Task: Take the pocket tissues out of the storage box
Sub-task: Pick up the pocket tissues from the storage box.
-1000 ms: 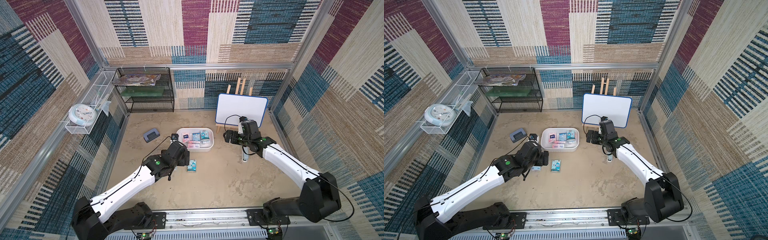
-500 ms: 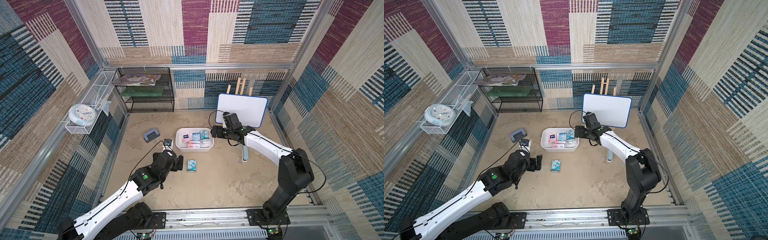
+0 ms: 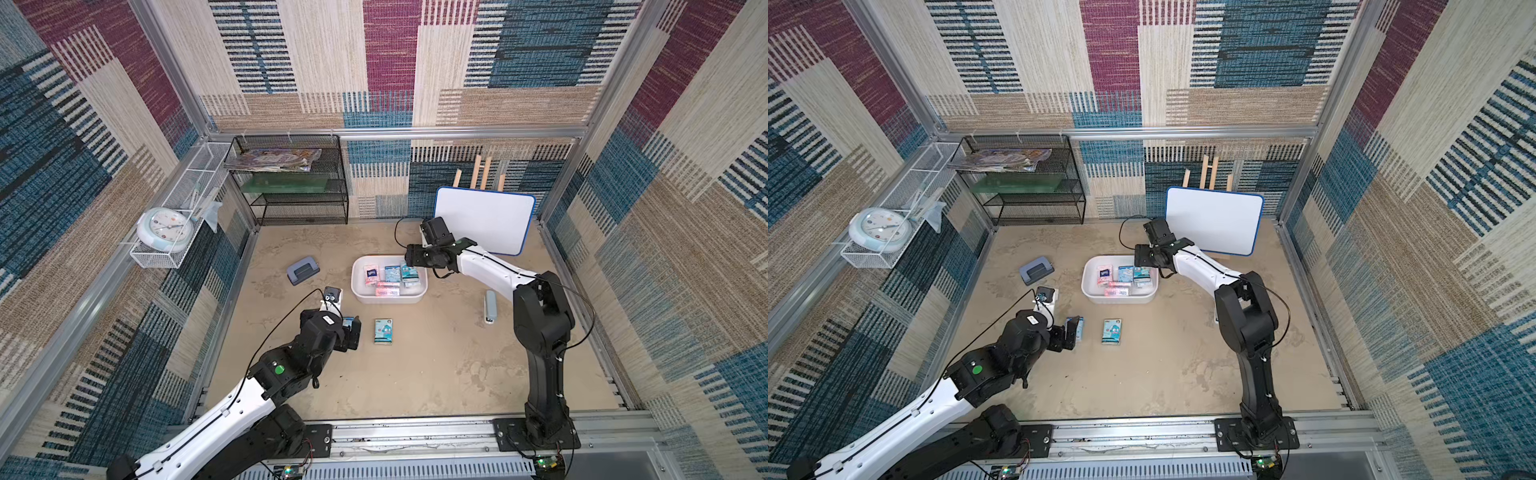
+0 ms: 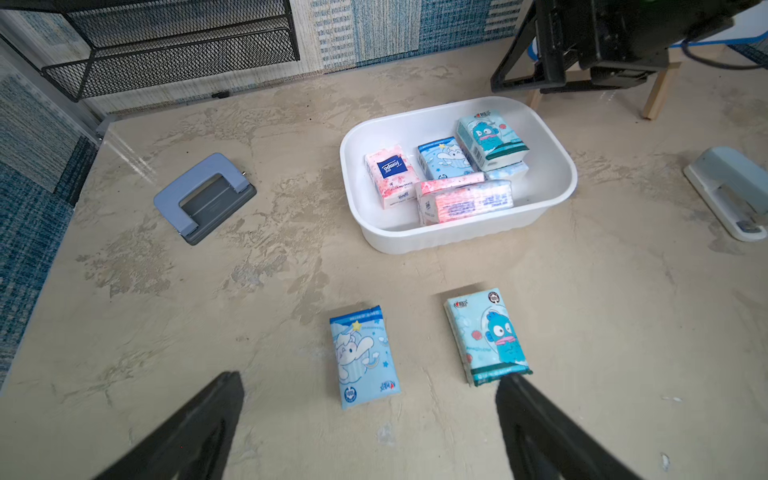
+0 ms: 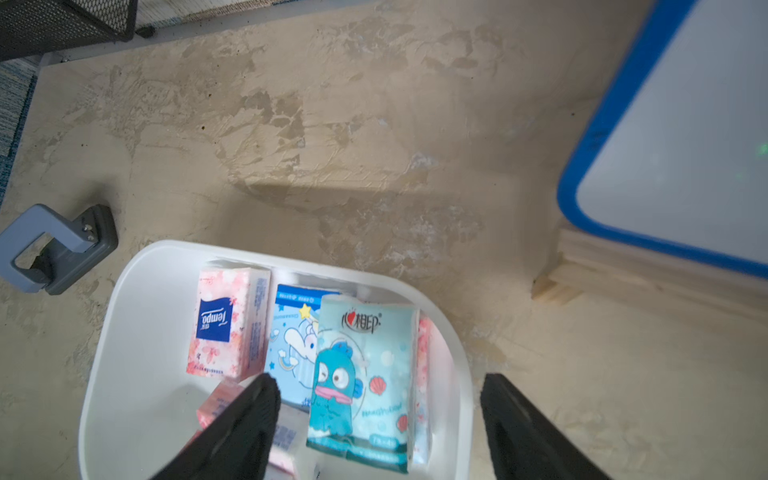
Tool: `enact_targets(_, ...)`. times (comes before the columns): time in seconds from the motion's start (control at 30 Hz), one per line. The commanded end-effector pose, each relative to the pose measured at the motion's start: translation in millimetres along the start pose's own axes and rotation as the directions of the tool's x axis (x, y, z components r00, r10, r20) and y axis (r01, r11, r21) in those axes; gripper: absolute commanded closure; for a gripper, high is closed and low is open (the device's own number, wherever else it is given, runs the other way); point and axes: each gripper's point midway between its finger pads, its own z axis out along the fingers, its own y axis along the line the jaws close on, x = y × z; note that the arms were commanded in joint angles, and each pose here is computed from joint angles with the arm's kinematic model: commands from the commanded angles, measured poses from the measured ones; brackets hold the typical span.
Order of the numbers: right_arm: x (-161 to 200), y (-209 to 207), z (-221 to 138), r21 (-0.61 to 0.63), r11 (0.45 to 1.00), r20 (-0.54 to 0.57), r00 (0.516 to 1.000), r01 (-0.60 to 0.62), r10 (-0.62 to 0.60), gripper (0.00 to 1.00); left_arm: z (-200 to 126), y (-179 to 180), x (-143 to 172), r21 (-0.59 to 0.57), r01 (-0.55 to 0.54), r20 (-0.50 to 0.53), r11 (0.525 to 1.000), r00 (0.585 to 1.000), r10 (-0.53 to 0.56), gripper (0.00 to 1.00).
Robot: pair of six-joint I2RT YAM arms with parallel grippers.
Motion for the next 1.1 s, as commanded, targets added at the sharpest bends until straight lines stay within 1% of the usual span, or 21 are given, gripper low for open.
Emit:
enact_targets(0.0,5.2,5.8,10.7,0.004,1.0,-0.029,0.999,0.022,-0.022,0.21,-0.6,3.4,-1.8,-0.015,0.013,0.02,1.0,1.0,-0.012,0.0)
enact_targets(0.17,16.2,7.9,24.9,0.026,0.999,-0.057,0.998,0.022,-0.02,0.21,-0.4,8.2,2.4,-0.037,0.03,0.024,0.999,0.999,-0.029,0.0)
enact_targets(0.3,25.4,-2.8,31.9,0.092,0.996,-0.08,0.997,0.014,-0.007,0.19,-0.5,10.7,3.4,-0.049,0.033,0.027,0.998,0.999,-0.032,0.0)
enact_targets(0.43,33.7,-7.5,38.4,0.109,0.994,-0.105,0.994,0.023,-0.011,0.18,0.3,12.0,4.4,-0.057,0.032,0.027,0.998,0.999,-0.031,0.0)
enact_targets(0.63,40.1,-7.8,43.1,0.116,0.992,-0.126,0.992,0.04,-0.025,0.27,1.1,13.5,7.6,-0.066,0.033,0.019,0.997,0.999,-0.032,0.0)
enact_targets(0.7,41.2,-6.1,42.7,0.116,0.992,-0.131,0.991,0.043,-0.028,0.33,1.0,14.1,8.0,-0.069,0.033,0.018,0.997,0.999,-0.032,0.0)
enact_targets(0.83,34.9,-3.1,36.9,0.112,0.993,-0.113,0.993,0.041,-0.028,0.39,0.6,14.5,7.7,-0.071,0.033,0.019,0.997,0.999,-0.031,0.0)
enact_targets(1.07,18.8,4.3,18.3,0.101,0.994,-0.063,0.998,0.029,-0.023,0.42,-0.7,14.3,7.0,-0.065,0.039,0.024,0.997,0.999,-0.038,0.0)
